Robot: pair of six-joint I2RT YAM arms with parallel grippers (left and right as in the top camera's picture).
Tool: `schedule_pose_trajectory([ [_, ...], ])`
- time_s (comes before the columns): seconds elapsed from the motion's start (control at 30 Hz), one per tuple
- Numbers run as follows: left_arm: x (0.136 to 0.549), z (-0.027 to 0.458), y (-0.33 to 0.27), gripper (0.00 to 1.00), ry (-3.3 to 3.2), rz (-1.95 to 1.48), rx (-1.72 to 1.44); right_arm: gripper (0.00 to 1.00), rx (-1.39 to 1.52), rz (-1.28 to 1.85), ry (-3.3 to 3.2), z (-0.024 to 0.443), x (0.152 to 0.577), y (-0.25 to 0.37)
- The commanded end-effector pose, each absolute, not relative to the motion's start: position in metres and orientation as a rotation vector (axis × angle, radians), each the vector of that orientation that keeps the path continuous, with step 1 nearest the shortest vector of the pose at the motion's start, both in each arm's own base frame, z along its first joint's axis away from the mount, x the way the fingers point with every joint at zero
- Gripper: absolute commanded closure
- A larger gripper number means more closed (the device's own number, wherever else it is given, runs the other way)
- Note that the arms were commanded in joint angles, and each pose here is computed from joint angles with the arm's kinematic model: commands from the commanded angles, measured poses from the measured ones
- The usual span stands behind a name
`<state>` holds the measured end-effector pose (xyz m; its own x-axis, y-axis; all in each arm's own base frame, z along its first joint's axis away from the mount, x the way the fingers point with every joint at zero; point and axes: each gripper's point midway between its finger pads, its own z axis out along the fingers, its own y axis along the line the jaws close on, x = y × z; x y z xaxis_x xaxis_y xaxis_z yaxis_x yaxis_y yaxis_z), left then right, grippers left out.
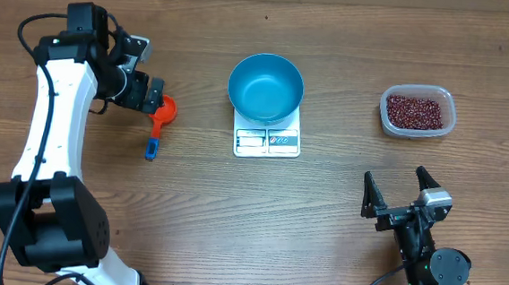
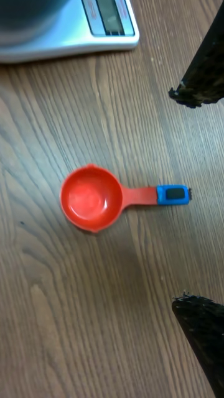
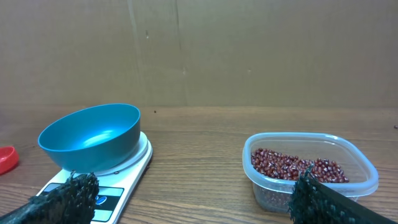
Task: Scoop item into bowl and weigh 150g on scale
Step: 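Move the left gripper forward over the red scoop's cup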
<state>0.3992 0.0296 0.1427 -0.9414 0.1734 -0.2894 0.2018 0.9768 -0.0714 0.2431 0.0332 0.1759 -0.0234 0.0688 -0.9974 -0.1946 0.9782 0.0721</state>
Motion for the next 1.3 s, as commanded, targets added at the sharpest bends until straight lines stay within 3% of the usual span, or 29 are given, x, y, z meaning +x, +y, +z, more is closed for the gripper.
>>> schedule_pose_trajectory([
  [0.0,0.406,0.133,0.039,0.00,2.856,-0.128,0.287,0.00,-0.097,0.207,1.580,0.173,0.243,0.033],
  [0.83,0.444,0.026,0.057,0.01,2.954,-0.052,0.277,0.00,-0.097,0.207,1.581,0.173,0.243,0.033],
  [1.27,0.459,0.025,0.059,0.00,2.897,-0.032,0.274,0.00,-0.097,0.207,1.580,0.173,0.243,0.033],
])
